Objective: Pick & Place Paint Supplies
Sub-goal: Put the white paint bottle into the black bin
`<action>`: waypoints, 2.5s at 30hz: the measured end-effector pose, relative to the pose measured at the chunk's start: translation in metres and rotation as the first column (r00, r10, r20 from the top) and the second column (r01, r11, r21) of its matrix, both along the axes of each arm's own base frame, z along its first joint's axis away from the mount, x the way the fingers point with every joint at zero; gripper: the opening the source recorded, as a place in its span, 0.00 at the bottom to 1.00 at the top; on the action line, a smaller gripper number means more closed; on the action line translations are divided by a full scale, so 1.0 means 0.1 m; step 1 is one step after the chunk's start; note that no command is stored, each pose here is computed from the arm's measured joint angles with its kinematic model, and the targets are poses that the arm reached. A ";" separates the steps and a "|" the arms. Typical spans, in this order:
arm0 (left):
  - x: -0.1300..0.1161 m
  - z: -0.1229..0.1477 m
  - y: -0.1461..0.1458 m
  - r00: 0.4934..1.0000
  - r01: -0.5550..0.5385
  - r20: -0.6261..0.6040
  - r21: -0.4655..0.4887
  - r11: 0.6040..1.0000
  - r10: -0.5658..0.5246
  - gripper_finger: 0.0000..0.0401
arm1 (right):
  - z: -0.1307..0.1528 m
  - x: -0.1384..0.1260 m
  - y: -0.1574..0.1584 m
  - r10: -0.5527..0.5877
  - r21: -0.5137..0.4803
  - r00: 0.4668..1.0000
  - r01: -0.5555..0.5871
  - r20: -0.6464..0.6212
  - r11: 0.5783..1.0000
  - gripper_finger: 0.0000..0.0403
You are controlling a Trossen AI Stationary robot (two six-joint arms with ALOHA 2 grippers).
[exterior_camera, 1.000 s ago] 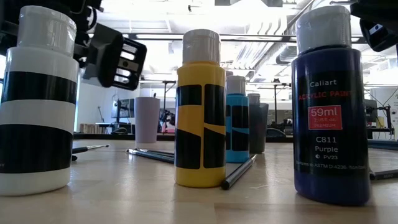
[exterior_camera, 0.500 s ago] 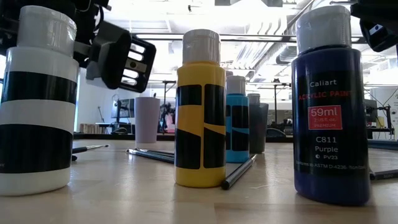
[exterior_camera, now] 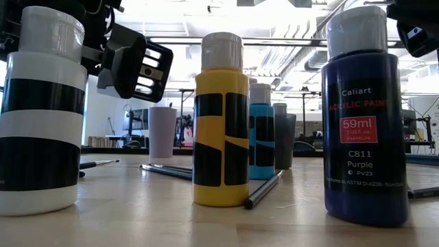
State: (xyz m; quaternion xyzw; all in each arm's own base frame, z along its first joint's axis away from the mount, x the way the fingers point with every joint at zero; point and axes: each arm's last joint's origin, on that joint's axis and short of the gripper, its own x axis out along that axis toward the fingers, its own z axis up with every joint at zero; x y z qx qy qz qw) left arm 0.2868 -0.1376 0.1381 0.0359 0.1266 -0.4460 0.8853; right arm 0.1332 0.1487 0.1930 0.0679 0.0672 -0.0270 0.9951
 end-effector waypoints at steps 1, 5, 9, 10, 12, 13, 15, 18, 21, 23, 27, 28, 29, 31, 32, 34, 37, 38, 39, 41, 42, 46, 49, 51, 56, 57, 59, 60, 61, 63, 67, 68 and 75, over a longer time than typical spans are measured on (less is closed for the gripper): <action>0.00 0.00 0.00 1.000 -0.001 0.000 0.000 1.000 0.001 0.60 | 0.00 0.00 0.00 0.000 0.000 1.000 0.000 0.000 1.000 0.16; 0.00 0.00 0.00 1.000 -0.003 0.000 0.001 1.000 0.003 0.60 | 0.00 0.00 0.00 0.000 0.000 1.000 0.000 0.000 1.000 0.16; 0.00 0.00 0.00 1.000 -0.003 0.000 0.001 1.000 0.003 0.60 | 0.00 0.00 0.00 0.000 0.000 1.000 0.000 0.000 1.000 0.16; 0.00 0.00 0.00 1.000 -0.003 0.000 0.001 1.000 0.003 0.60 | 0.00 0.00 0.00 0.000 0.000 1.000 0.000 0.000 1.000 0.16; 0.00 0.00 0.00 1.000 -0.003 0.000 0.001 1.000 0.003 0.60 | 0.00 0.00 0.00 0.000 -0.001 1.000 0.000 0.000 1.000 0.16; 0.00 0.00 0.00 1.000 -0.004 0.000 0.001 1.000 0.004 0.60 | 0.00 0.00 0.00 0.000 0.000 1.000 0.000 0.000 1.000 0.16; 0.00 0.00 0.00 1.000 -0.004 0.000 0.001 1.000 0.004 0.60 | 0.00 0.00 0.00 0.000 0.000 1.000 0.000 0.000 1.000 0.16; 0.00 0.00 0.00 1.000 -0.004 0.000 0.001 1.000 0.004 0.60 | 0.00 0.00 0.00 0.000 0.000 1.000 0.000 0.000 1.000 0.16; 0.00 0.00 0.00 1.000 -0.004 0.000 0.001 1.000 0.004 0.58 | 0.00 0.00 0.00 0.000 -0.001 1.000 0.000 0.000 1.000 0.16; 0.00 0.00 0.00 1.000 -0.004 0.001 0.003 1.000 0.004 0.54 | 0.00 0.00 0.00 0.000 0.000 1.000 0.000 0.000 1.000 0.16; 0.00 0.00 0.00 1.000 -0.002 0.003 0.004 1.000 0.002 0.44 | 0.00 0.00 0.00 0.000 -0.001 1.000 0.000 0.000 1.000 0.16; 0.00 0.00 0.00 1.000 -0.002 0.003 0.004 1.000 0.002 0.41 | 0.00 0.00 0.00 0.000 -0.001 1.000 0.000 0.000 1.000 0.16; 0.00 0.00 0.00 1.000 -0.002 0.003 0.004 1.000 0.002 0.39 | 0.00 0.00 0.00 0.000 0.000 1.000 0.000 0.000 1.000 0.16; 0.00 0.00 0.00 1.000 -0.002 0.004 0.005 1.000 0.002 0.35 | 0.00 0.00 0.00 0.000 -0.001 1.000 0.000 0.000 1.000 0.16; 0.00 0.00 0.00 1.000 -0.002 0.005 0.005 1.000 0.002 0.33 | 0.00 0.00 0.00 0.000 0.000 1.000 0.000 0.000 1.000 0.16; 0.00 0.00 0.00 1.000 -0.002 0.005 0.005 1.000 0.002 0.31 | 0.00 0.00 0.00 0.000 -0.001 1.000 0.000 0.000 1.000 0.16; 0.00 0.00 0.00 1.000 -0.001 0.005 0.005 1.000 0.001 0.31 | 0.00 0.00 0.00 0.000 -0.001 1.000 0.000 -0.001 1.000 0.16; 0.00 0.00 0.00 1.000 -0.001 0.005 0.005 1.000 0.001 0.31 | 0.00 0.00 0.00 0.000 -0.001 1.000 0.000 -0.001 1.000 0.16; 0.00 0.00 0.00 1.000 0.000 0.005 0.004 1.000 0.000 0.32 | 0.00 0.00 0.00 0.000 -0.001 1.000 0.000 -0.001 1.000 0.16; 0.00 0.00 0.00 1.000 0.000 0.005 0.004 1.000 0.000 0.33 | 0.00 0.00 0.00 0.000 -0.001 1.000 0.000 -0.001 1.000 0.16; 0.00 0.00 0.00 1.000 0.000 0.004 0.004 1.000 0.000 0.33 | 0.00 0.00 0.00 0.000 -0.001 1.000 0.000 -0.001 1.000 0.16; 0.00 0.00 0.01 1.000 -0.005 -0.010 -0.007 1.000 0.005 0.32 | 0.00 0.00 0.00 0.000 -0.001 1.000 0.000 -0.001 1.000 0.16; 0.00 0.00 0.01 0.999 -0.013 -0.032 -0.023 1.000 0.013 0.31 | 0.00 0.00 0.00 0.000 -0.002 1.000 0.000 -0.001 1.000 0.16; 0.00 0.00 0.01 0.999 -0.017 -0.041 -0.029 0.999 0.015 0.31 | -0.01 0.00 0.00 0.000 -0.007 1.000 0.000 -0.005 1.000 0.16; 0.00 0.01 0.01 0.999 -0.026 -0.034 -0.030 0.999 0.025 0.31 | -0.02 0.00 0.00 -0.005 0.012 1.000 0.005 -0.014 1.000 0.16; 0.00 0.01 0.01 0.999 -0.027 -0.034 -0.032 0.999 0.026 0.31 | -0.02 0.00 -0.01 -0.007 0.021 1.000 0.007 -0.015 1.000 0.16; 0.01 0.02 0.01 0.999 -0.030 -0.033 -0.038 0.999 0.029 0.31 | -0.03 0.00 -0.01 -0.007 0.023 1.000 0.008 -0.016 1.000 0.16; 0.01 0.02 0.01 0.999 -0.030 -0.029 -0.040 0.999 0.029 0.31 | -0.03 0.00 -0.01 -0.007 0.023 1.000 0.008 -0.016 1.000 0.16; 0.01 0.03 0.01 0.999 -0.031 -0.025 -0.044 0.999 0.029 0.31 | -0.03 0.00 -0.01 -0.007 0.023 1.000 0.008 -0.016 1.000 0.16; 0.01 0.04 0.01 0.999 -0.041 -0.028 -0.055 0.998 0.039 0.31 | -0.03 0.00 -0.01 -0.007 0.023 1.000 0.008 -0.016 1.000 0.16; 0.02 0.09 0.04 0.991 -0.131 -0.011 -0.040 0.991 0.131 0.31 | -0.03 0.00 -0.01 -0.007 0.023 1.000 0.008 -0.016 1.000 0.16; 0.02 0.11 0.04 0.989 -0.147 -0.005 -0.038 0.988 0.147 0.31 | -0.03 0.00 -0.01 -0.008 0.022 1.000 0.008 -0.016 1.000 0.16; -0.01 0.28 0.25 0.971 -0.231 -0.063 0.009 0.973 0.231 0.31 | -0.03 0.00 -0.01 -0.007 0.019 1.000 0.007 -0.016 1.000 0.16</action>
